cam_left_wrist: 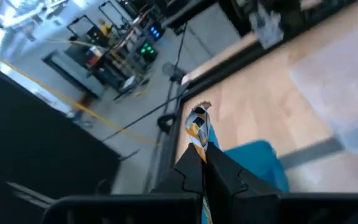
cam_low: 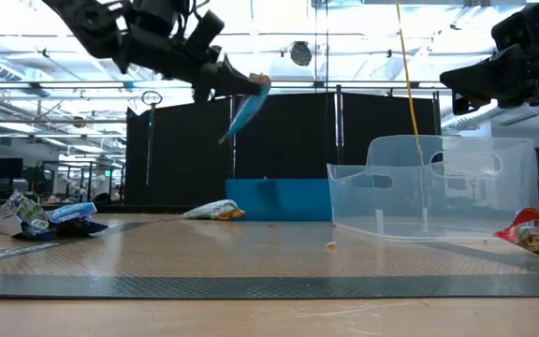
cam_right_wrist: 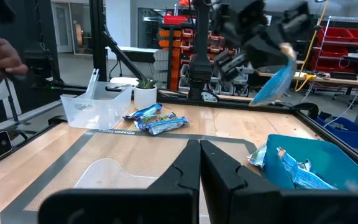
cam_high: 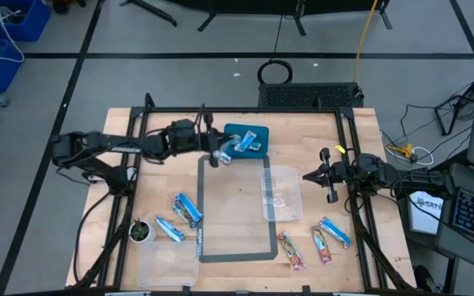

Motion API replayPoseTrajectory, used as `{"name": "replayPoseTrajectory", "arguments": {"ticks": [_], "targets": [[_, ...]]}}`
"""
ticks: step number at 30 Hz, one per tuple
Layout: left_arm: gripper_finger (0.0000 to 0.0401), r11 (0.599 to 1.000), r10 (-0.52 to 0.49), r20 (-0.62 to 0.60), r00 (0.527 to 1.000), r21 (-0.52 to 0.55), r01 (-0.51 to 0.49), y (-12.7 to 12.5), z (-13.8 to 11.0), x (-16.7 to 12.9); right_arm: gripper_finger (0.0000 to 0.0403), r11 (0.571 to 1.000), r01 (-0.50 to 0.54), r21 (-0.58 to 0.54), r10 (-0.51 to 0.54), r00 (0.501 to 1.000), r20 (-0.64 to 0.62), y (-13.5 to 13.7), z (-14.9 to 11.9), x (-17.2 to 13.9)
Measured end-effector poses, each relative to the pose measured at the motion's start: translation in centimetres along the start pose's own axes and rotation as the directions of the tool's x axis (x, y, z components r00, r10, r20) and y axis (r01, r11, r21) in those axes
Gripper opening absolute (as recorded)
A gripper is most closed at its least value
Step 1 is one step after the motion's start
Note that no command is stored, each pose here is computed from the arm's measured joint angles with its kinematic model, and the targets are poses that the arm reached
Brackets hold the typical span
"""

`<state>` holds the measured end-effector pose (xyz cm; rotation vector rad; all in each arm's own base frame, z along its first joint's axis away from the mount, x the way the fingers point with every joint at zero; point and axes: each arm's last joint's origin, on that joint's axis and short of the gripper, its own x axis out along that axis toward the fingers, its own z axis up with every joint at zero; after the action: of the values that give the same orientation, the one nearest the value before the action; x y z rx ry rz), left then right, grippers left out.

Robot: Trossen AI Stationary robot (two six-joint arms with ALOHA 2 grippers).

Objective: Pick and place Granola Bars by type
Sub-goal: Put the orange granola bar into the blue bin

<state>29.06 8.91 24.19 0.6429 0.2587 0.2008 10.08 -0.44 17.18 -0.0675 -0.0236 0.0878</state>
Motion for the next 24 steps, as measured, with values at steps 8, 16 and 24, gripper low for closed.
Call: {"name": "replayPoseTrajectory", "arguments": {"ticks": [8,16,24], "targets": [[0.0005,0.979,-0.072,-0.037,0.997,-0.196,0.063,4.2,-0.1,2.2,0.0004,1.0,0.0,0.0,0.0,1.0,0.0,0.0,0.0,0.0],[0.0003,0.987,-0.142,-0.266,0.954,-0.112,0.115,7.8,2.7,5.0,0.0004,1.0,0.0,-0.001,0.0,1.0,0.001,0.0,0.0,0.0],[0.0003,0.973,-0.224,-0.443,0.868,-0.148,0.175,7.2,-0.7,9.8,0.0004,1.0,0.0,0.0,0.0,1.0,0.0,0.0,0.0,0.0]]}}
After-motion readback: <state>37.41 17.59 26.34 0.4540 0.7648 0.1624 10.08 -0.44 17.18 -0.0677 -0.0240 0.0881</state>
